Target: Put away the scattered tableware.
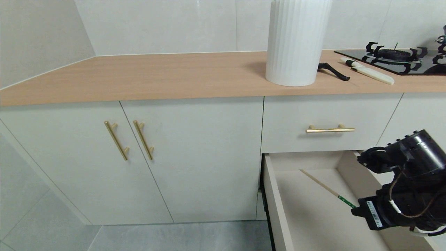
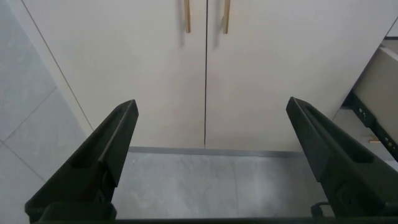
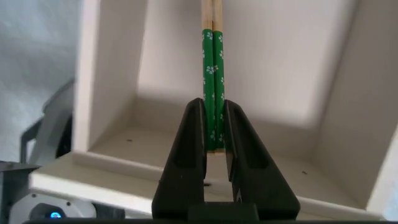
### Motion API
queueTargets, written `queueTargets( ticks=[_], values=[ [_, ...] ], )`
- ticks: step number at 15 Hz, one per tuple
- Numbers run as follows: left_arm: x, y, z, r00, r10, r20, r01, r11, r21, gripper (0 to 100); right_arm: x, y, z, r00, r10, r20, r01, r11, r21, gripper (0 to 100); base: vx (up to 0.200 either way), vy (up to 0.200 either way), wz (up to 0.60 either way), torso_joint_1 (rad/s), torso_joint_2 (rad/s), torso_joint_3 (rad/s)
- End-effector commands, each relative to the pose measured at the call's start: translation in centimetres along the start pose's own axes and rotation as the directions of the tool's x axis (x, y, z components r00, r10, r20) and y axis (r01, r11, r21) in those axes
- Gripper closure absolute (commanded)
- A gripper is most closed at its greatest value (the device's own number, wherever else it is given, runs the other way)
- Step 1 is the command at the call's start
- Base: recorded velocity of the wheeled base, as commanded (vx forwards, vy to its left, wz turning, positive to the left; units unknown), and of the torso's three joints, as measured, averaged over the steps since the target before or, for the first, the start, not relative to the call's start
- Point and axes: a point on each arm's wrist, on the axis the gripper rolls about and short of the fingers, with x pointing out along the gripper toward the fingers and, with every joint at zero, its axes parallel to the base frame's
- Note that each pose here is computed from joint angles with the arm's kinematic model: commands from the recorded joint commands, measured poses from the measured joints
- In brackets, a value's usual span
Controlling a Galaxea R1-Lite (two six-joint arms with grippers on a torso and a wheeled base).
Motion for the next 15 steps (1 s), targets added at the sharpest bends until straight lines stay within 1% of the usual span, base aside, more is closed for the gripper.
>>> queueTargets(
  ticks=[1,2,4,5,6,9,12,15],
  values=[
    [0.0,0.0,0.0,1.000,0.000,0.000,0.000,1.000,-0.001,0,4.7,0.9,0.1,0.994,-0.021,-0.110,0.019,1.000,-0.019,100,0.000,0.000,0.00,0.000,0.00,0.000],
    [0.0,0.0,0.0,1.000,0.000,0.000,0.000,1.000,-0.001,0,6.6,1.1,0.2,0.993,-0.023,-0.113,0.021,1.000,-0.018,100,0.000,0.000,0.00,0.000,0.00,0.000],
    [0.0,0.0,0.0,1.000,0.000,0.000,0.000,1.000,-0.001,0,10.5,1.5,0.6,0.995,-0.034,-0.093,0.032,0.999,-0.013,100,0.000,0.000,0.00,0.000,0.00,0.000],
    [0.0,0.0,0.0,1.000,0.000,0.000,0.000,1.000,-0.001,0,11.7,1.7,0.9,0.996,-0.040,-0.081,0.039,0.999,-0.012,100,0.000,0.000,0.00,0.000,0.00,0.000],
    [0.0,0.0,0.0,1.000,0.000,0.000,0.000,1.000,-0.001,0,13.7,1.9,1.1,0.995,-0.064,-0.071,0.064,0.998,-0.014,100,0.000,0.000,0.00,0.000,0.00,0.000],
    [0.0,0.0,0.0,1.000,0.000,0.000,0.000,1.000,-0.001,0,17.3,1.9,0.1,0.990,-0.084,-0.110,0.083,0.996,-0.018,100,0.000,0.000,0.00,0.000,0.00,0.000],
    [0.0,0.0,0.0,1.000,0.000,0.000,0.000,1.000,-0.001,0,20.0,2.0,-0.9,0.990,-0.114,-0.084,0.116,0.993,0.016,100,0.000,0.000,0.00,0.000,0.00,0.000],
    [0.0,0.0,0.0,1.000,0.000,0.000,0.000,1.000,-0.001,0,21.3,2.1,-1.7,0.988,-0.120,-0.101,0.121,0.993,0.007,100,0.000,0.000,0.00,0.000,0.00,0.000]
  ],
)
